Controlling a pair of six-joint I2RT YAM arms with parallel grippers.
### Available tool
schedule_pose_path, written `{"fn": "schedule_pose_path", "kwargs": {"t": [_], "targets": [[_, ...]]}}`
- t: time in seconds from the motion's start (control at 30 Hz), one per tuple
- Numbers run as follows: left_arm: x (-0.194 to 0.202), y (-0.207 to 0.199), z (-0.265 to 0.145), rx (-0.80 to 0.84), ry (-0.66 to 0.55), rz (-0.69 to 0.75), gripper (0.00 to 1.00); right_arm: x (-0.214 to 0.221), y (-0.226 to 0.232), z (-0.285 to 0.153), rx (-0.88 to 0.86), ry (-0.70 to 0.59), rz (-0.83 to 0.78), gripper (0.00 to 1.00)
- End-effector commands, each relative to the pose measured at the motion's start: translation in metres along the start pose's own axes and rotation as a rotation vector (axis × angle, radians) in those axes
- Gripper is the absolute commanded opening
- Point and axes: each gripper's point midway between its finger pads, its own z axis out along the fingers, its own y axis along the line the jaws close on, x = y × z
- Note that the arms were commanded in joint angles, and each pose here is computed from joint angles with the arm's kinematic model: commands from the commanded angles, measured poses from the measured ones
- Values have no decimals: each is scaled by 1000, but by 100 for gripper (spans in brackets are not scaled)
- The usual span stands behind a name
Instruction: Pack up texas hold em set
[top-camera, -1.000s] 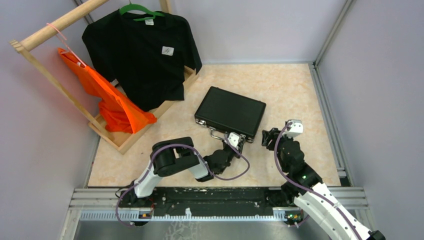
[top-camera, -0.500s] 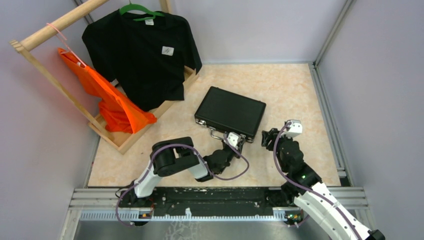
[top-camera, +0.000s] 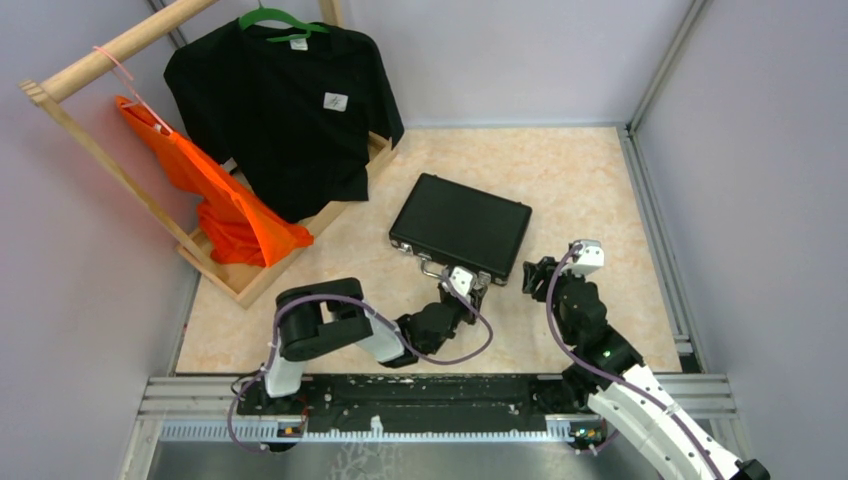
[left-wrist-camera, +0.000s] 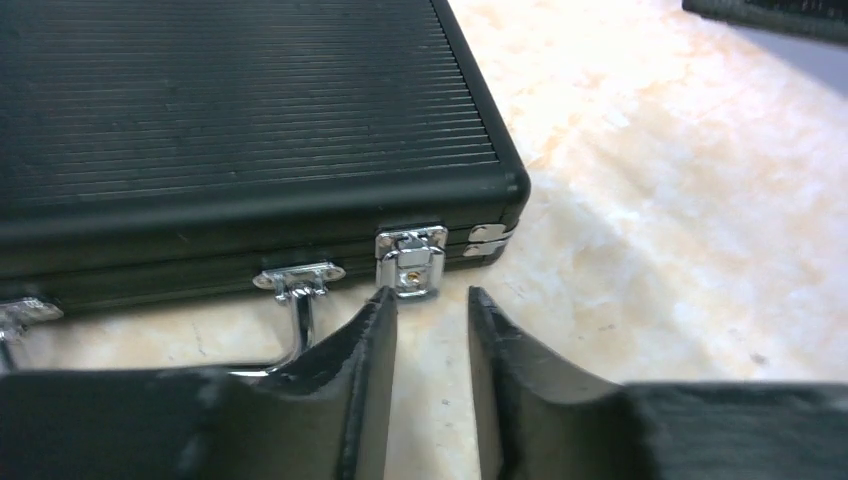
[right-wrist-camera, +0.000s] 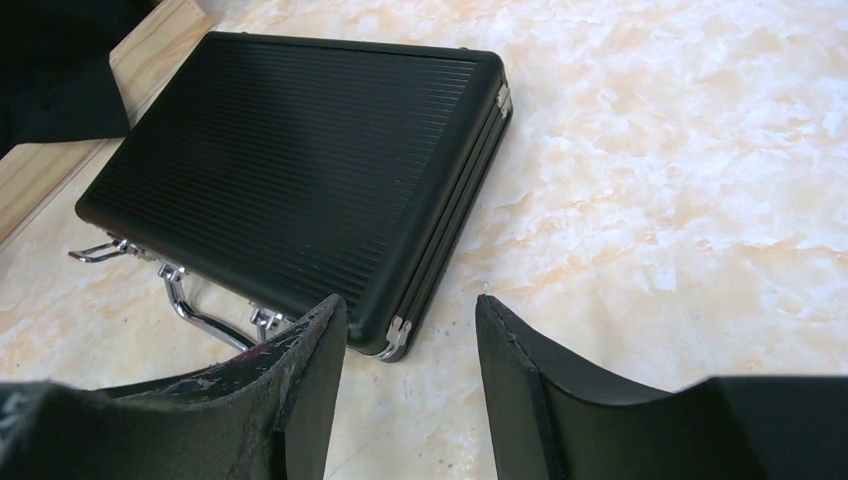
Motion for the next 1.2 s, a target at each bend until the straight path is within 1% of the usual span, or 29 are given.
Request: {"fn": "schedule_pose_path", "kwargs": {"t": [0.0,0.03,0.07,0.13,0.17,0.23,0.27,0.33,0.37,0.4,0.47,0.5,0.6,0.63,0.67,0.73,0.87,1.0,1.07,1.17], "targets": [[5,6,-8,-28,30,-13,53,-12,7,2,-25,-42,27,51],[0,7,-9,-33,19,-18,61,-12,8,2,-32,-42,27,51],[-6,9,-10,-39,7,-18,66,-12,10,2,-43,-42,27,51],[-24,12,-13,-54,-28,-25,72,-12,17,3,-74,-35,25,51],[-35,15,-14,-71,-45,-28,75,-13,22,5,-92,-29,22,48],[-55,22,-13,-101,-49,-20,75,-12,31,8,-123,-7,18,36],[-61,26,-7,-109,-20,-23,76,-11,35,10,-136,10,13,27],[-68,44,8,-135,78,-95,78,-6,44,14,-166,50,4,8],[-74,66,17,-183,101,-163,78,-1,48,16,-183,74,3,0],[-82,80,21,-207,95,-174,77,2,53,17,-202,90,4,0],[-98,108,26,-263,45,-141,76,10,59,20,-230,117,17,0],[-102,120,32,-285,50,-135,76,12,62,22,-242,116,32,0],[-79,152,54,-335,166,-135,77,23,68,28,-267,136,66,0],[-72,161,59,-343,183,-136,75,27,69,31,-268,148,69,0],[-67,165,64,-336,182,-137,73,29,70,34,-265,155,70,0],[-58,171,77,-313,197,-148,72,32,73,40,-264,169,69,0],[-27,174,94,-285,306,-163,73,40,83,50,-287,207,79,0],[-2,178,90,-288,360,-190,73,57,89,54,-311,254,118,0],[4,186,83,-310,365,-206,70,63,89,52,-319,266,134,0],[3,196,76,-326,357,-231,69,66,88,50,-321,273,129,0]]}}
